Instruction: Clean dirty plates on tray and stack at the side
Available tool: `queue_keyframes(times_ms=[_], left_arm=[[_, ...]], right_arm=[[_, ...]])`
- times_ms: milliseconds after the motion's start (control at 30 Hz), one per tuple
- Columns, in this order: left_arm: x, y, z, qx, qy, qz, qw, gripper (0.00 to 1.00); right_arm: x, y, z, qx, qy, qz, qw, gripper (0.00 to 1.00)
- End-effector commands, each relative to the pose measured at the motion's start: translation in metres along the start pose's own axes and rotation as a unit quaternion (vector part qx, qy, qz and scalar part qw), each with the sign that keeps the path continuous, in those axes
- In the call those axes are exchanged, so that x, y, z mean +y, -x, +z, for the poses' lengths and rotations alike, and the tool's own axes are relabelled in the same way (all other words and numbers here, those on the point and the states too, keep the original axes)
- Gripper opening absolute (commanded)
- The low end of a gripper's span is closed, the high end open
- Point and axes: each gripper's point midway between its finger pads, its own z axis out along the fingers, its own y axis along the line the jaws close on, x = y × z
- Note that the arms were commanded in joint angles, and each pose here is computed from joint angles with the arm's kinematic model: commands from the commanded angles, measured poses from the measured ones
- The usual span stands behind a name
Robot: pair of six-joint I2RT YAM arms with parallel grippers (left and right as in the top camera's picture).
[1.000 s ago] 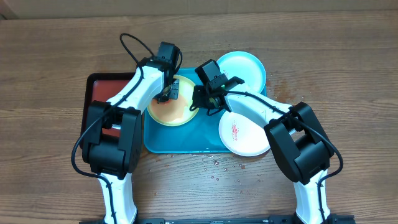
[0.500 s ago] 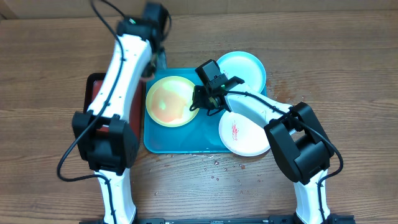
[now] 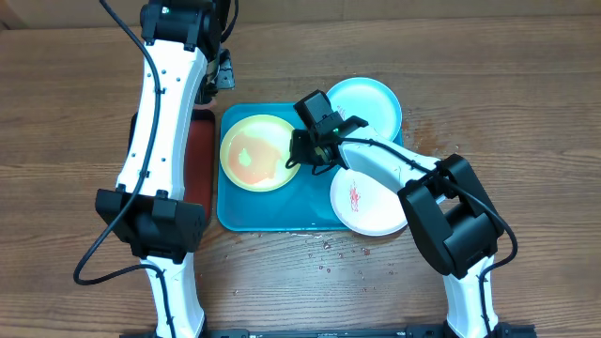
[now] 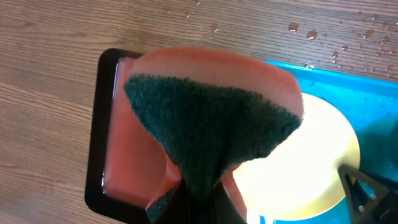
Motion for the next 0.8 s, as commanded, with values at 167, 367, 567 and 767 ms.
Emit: queue_keyframes(times_ms=[167, 367, 567, 767], left_arm=[[-0.002, 0.003, -0.011, -0.014, -0.015, -0.011, 1.000, 0.04], [-0.009, 0.001, -0.011, -0.005, -0.037, -0.006, 0.999, 0.04], [-0.014, -0.001, -0.012, 0.001, -0.052, -0.005, 0.999, 0.04], [-0.015, -0.001, -0.012, 0.001, -0.055, -0.006, 0.998, 0.04]], right_arm=[[0.005, -0.014, -0.001, 0.026, -0.007, 0.019, 0.999, 0.04], [0.008, 0.014, -0.060, -0.033, -0.038, -0.013, 0.999, 0.04], [-0.004, 0.030, -0.128, -0.139, -0.151, -0.067, 0.976, 0.04], [-0.001, 0.026, -0.163, -0.215, -0.251, -0.125, 0.935, 0.04]])
